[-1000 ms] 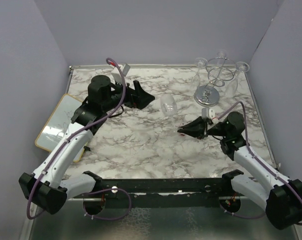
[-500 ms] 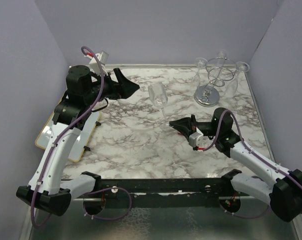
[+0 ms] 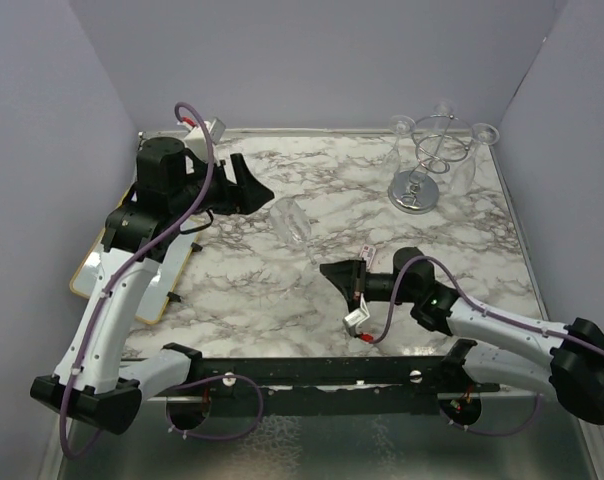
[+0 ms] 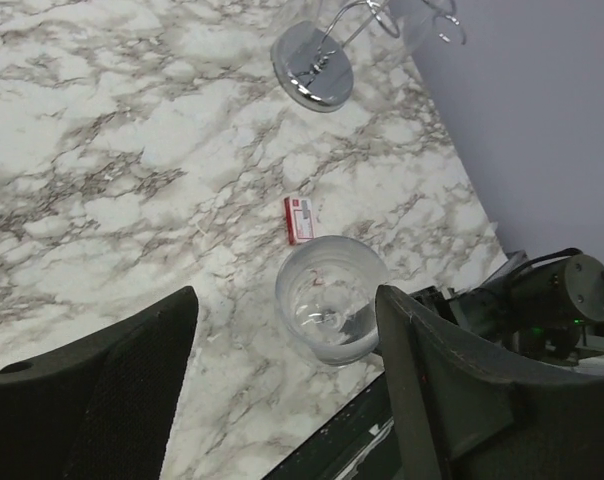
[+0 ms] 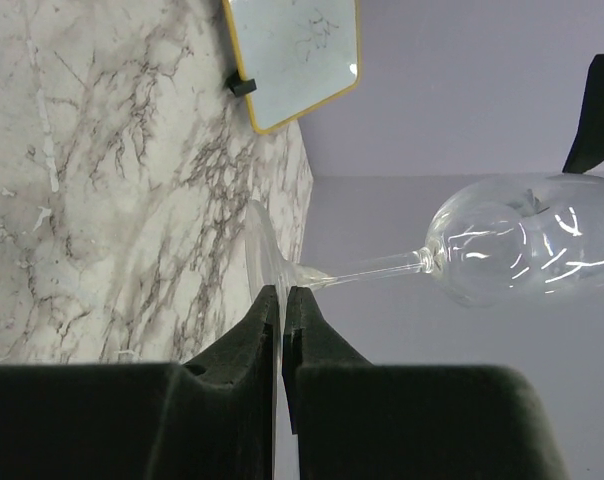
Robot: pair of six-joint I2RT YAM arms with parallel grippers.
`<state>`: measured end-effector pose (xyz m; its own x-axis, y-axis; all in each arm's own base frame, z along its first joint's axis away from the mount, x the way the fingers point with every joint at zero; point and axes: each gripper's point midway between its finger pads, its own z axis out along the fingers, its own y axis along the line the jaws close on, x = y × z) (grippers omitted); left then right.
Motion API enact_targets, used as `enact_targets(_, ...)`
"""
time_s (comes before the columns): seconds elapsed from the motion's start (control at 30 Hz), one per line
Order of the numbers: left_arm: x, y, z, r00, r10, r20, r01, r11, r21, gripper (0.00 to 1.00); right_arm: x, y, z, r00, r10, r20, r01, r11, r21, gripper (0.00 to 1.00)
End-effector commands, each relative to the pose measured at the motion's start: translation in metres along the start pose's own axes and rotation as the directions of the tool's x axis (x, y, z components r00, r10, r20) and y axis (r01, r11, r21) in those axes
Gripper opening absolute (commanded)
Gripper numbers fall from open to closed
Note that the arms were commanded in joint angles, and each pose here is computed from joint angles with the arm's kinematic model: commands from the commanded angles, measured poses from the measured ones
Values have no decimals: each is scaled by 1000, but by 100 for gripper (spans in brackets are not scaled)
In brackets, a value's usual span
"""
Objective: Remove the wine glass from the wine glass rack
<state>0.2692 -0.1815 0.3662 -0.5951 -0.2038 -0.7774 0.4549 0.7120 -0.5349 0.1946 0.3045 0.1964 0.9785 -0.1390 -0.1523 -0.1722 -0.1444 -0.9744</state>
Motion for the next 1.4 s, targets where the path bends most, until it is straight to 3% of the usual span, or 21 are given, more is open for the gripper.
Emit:
enact_targets(0.0,29,18,-9,996,40,-82,-45,997,-62,71,10,-22,0,974,-185,-131,191,981,39,1)
enact_targets(0.17,59,30,-9,986,40,-164,-52,996,-71,60,6,-18,3,950,-257,-179,265,964,19,1)
enact_targets(0.4,70,29,-15,979,67,-195,-77,996,-46,59,3,-4,13,920,-330,-211,334,942,-22,1)
enact_targets(0.63,96,36,-14,957,56,-283,-66,997,-26,51,-2,5,16,884,-400,-240,407,913,-21,1)
enact_targets(0.8,107,41,-10,948,40,-315,-51,998,-29,51,-7,4,20,876,-423,-233,430,903,-24,1)
enact_targets(1.37,117,48,0,929,29,-368,-39,999,-19,35,-6,7,31,875,-434,-213,433,900,-54,1)
